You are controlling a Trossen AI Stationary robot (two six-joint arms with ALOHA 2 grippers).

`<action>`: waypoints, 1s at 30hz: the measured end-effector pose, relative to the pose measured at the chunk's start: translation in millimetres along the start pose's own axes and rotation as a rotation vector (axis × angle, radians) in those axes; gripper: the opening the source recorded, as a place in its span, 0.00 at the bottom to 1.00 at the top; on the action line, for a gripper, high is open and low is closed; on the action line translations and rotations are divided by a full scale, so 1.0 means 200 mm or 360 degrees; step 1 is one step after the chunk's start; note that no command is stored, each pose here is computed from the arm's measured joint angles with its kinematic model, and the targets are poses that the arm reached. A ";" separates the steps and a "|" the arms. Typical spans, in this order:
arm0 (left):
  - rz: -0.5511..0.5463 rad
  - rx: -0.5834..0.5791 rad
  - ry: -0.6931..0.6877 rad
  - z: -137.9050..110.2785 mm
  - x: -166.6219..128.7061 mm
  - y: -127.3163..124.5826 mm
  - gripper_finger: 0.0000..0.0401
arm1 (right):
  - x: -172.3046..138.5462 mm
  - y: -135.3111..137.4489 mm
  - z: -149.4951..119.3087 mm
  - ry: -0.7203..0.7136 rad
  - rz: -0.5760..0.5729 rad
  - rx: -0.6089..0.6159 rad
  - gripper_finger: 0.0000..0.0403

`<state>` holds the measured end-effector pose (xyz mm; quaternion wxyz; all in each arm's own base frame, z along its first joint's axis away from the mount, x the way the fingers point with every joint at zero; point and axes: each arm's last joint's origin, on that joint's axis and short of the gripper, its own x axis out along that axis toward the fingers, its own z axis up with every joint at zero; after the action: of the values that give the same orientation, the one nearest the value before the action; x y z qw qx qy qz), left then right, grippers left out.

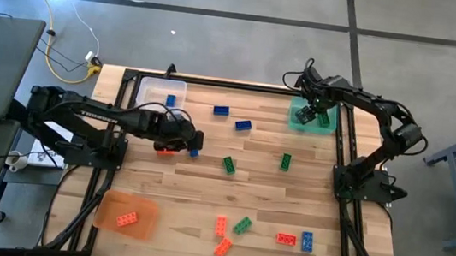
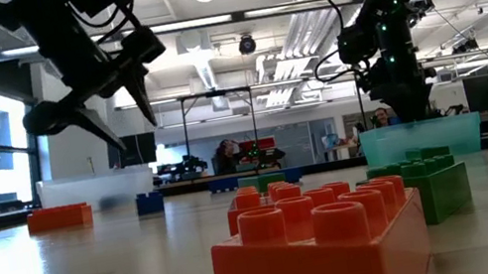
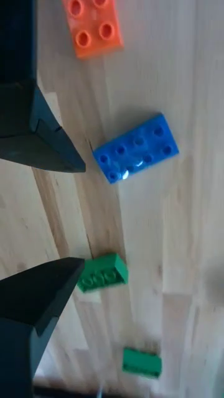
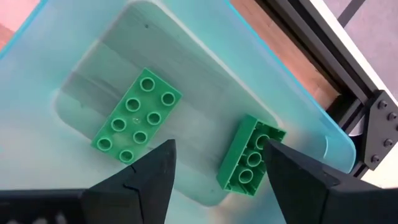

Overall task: Sort & place blocks by color
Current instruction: Put the blue game piece into the transparent bin

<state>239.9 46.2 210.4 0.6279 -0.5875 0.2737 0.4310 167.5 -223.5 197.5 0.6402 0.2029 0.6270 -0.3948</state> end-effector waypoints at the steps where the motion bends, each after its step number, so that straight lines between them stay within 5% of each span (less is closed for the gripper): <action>1: -0.0016 0.0003 -0.0013 0.01 -0.01 -0.02 0.56 | 0.00 0.00 0.00 -0.0001 0.0000 -0.0012 0.57; 11: 0.0101 -0.0078 -0.0072 0.12 -0.05 -0.08 0.56 | 0.00 0.00 0.01 -0.0024 0.0001 -0.0018 0.57; 30: 0.0300 -0.0198 -0.0011 0.12 0.23 -0.09 0.50 | 0.00 0.00 0.02 -0.0066 0.0005 -0.0074 0.57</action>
<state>273.1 80.1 184.4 0.5478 -0.5956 0.2982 0.5062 170.2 -226.6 198.0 0.6583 0.1808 0.6221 -0.3833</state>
